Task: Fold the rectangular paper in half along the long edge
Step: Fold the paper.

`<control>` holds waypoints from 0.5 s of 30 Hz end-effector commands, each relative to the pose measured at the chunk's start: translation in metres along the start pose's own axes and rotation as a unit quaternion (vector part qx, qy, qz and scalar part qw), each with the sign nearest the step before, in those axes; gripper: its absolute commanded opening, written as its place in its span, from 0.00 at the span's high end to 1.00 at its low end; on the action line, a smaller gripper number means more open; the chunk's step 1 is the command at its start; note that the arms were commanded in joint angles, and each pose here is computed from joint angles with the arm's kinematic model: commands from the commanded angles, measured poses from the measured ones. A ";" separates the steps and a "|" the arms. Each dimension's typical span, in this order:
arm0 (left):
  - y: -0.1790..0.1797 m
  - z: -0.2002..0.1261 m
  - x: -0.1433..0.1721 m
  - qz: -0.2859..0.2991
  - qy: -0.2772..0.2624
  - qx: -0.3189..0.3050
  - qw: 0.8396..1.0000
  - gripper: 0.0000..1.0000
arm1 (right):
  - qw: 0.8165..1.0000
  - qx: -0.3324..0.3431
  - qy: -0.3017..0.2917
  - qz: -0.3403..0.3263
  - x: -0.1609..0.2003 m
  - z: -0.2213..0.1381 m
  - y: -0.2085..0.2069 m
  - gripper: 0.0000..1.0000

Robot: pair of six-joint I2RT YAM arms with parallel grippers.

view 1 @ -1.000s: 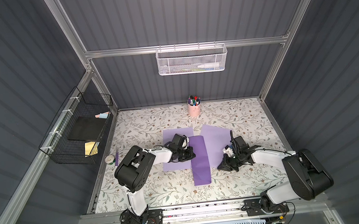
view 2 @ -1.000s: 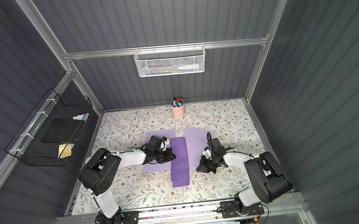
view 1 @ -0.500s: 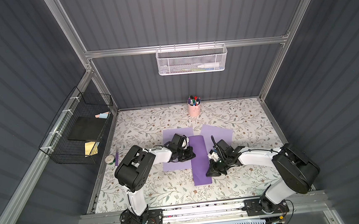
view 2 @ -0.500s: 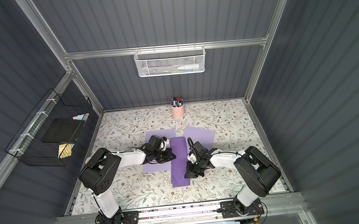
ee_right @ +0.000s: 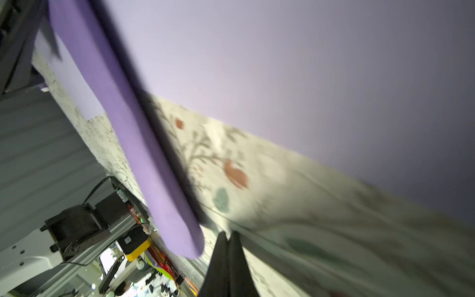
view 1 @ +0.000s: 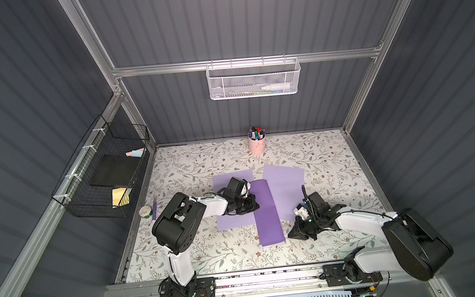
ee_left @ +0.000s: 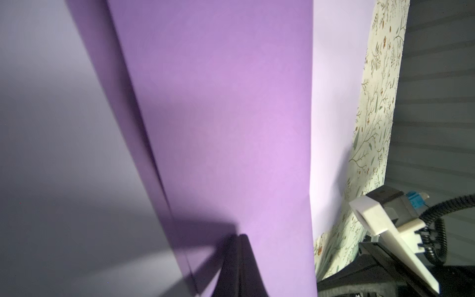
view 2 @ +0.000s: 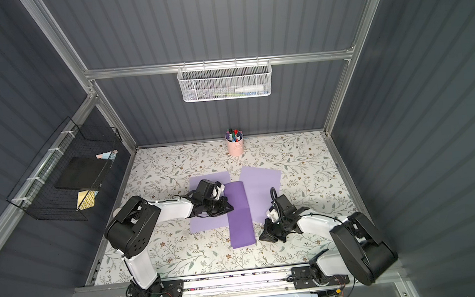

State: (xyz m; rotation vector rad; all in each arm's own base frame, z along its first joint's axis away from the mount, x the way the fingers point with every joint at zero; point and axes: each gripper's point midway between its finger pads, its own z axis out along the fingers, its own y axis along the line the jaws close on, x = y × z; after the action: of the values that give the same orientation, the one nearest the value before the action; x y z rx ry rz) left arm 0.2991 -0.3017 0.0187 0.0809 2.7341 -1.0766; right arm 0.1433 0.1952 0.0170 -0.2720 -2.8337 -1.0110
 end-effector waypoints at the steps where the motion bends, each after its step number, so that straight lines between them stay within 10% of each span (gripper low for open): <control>1: 0.095 0.008 0.067 -0.077 0.087 -0.159 0.980 1.00 | 1.000 0.011 -0.003 -0.002 0.003 -0.018 0.012 1.00; 15: 0.096 0.009 0.068 -0.079 0.090 -0.158 0.980 1.00 | 0.997 0.000 0.041 -0.062 -0.006 0.022 0.071 1.00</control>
State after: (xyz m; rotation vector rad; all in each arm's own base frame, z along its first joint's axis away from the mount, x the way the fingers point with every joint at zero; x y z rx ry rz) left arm 0.2979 -0.3029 0.0184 0.0858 2.7372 -1.0894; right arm 0.1682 0.2612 0.0545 -0.0256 -2.8359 -1.0542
